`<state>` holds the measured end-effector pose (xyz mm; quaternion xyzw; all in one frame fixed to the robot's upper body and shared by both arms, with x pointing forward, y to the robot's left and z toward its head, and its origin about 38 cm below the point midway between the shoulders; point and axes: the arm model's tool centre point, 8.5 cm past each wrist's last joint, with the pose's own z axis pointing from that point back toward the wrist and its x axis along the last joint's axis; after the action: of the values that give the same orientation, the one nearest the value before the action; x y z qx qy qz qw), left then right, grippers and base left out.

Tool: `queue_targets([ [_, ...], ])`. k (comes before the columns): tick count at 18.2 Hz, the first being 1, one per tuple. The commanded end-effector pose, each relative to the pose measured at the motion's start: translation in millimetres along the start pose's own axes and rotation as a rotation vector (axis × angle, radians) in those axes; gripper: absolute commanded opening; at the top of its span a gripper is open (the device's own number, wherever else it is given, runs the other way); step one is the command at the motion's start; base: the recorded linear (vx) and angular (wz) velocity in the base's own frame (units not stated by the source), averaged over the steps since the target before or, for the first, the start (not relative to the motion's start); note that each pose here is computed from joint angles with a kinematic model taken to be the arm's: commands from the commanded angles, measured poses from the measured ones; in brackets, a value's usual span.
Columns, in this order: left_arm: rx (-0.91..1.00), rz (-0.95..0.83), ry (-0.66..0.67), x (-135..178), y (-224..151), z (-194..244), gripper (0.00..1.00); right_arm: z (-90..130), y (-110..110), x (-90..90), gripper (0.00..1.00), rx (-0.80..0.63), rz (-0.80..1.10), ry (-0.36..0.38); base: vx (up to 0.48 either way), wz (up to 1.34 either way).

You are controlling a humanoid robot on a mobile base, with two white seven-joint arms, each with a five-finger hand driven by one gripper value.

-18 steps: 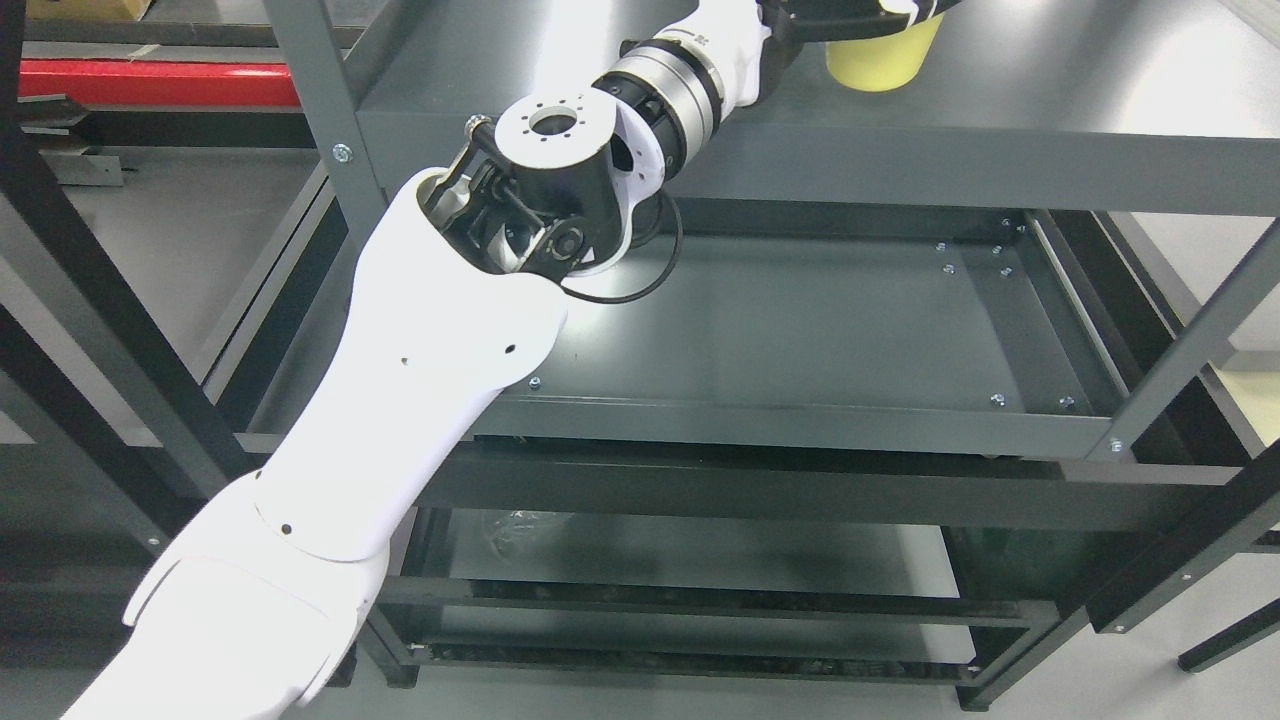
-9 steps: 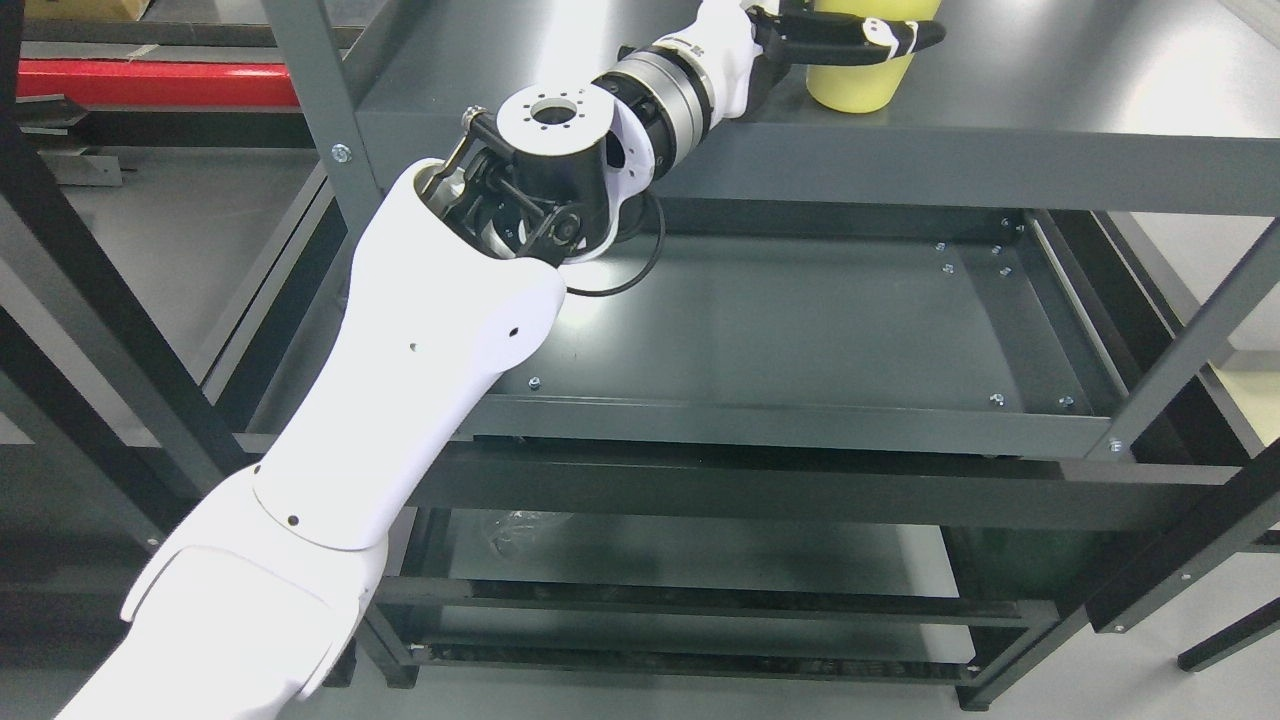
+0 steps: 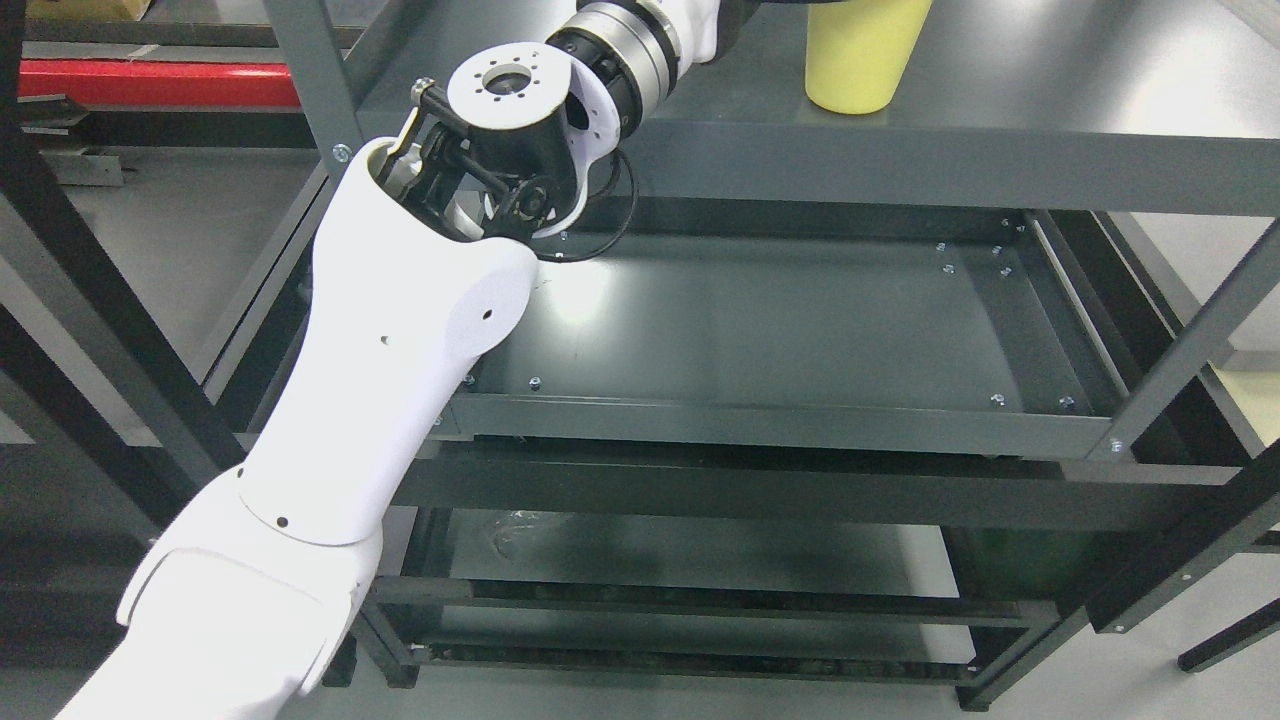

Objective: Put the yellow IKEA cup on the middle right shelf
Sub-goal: 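Set the cup upright on the shelf and open the left hand, then withdraw the open left hand from the shelf toward the robot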

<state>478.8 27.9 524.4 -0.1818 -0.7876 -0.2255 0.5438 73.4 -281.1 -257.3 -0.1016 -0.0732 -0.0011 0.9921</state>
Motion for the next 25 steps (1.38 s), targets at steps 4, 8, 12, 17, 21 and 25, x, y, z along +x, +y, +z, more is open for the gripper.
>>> queue_targets([
  [4, -0.141, 0.013, -0.256, 78.0, 12.1, 44.9, 0.94, -0.6, -9.8, -9.1, 0.99, -0.012, -0.003, 0.015, 0.0, 0.0],
  [8, -0.466, -0.019, -0.258, 76.8, -9.8, 54.7, 0.9, -0.6, -9.8, -9.1, 0.99, -0.012, -0.003, 0.015, 0.0, 0.0],
  [12, -0.793, -0.04, -0.221, 57.3, -36.0, 67.9, 0.88, -0.6, -9.8, -9.1, 0.99, -0.012, -0.003, 0.015, 0.0, 0.0],
  [17, -1.021, 0.003, 0.013, -38.8, -76.3, 79.2, 0.94, -0.6, -9.8, -9.1, 0.99, -0.012, -0.003, 0.015, 0.0, 0.0],
  [21, -1.128, 0.048, 0.185, -108.3, -113.5, 96.5, 0.96, -0.6, -9.8, -9.1, 0.99, -0.012, -0.003, 0.015, 0.0, 0.0],
  [25, -1.182, 0.167, 0.305, -173.6, -148.7, 123.2, 0.96, -0.6, -9.8, -9.1, 0.99, -0.012, -0.003, 0.015, 0.0, 0.0],
])
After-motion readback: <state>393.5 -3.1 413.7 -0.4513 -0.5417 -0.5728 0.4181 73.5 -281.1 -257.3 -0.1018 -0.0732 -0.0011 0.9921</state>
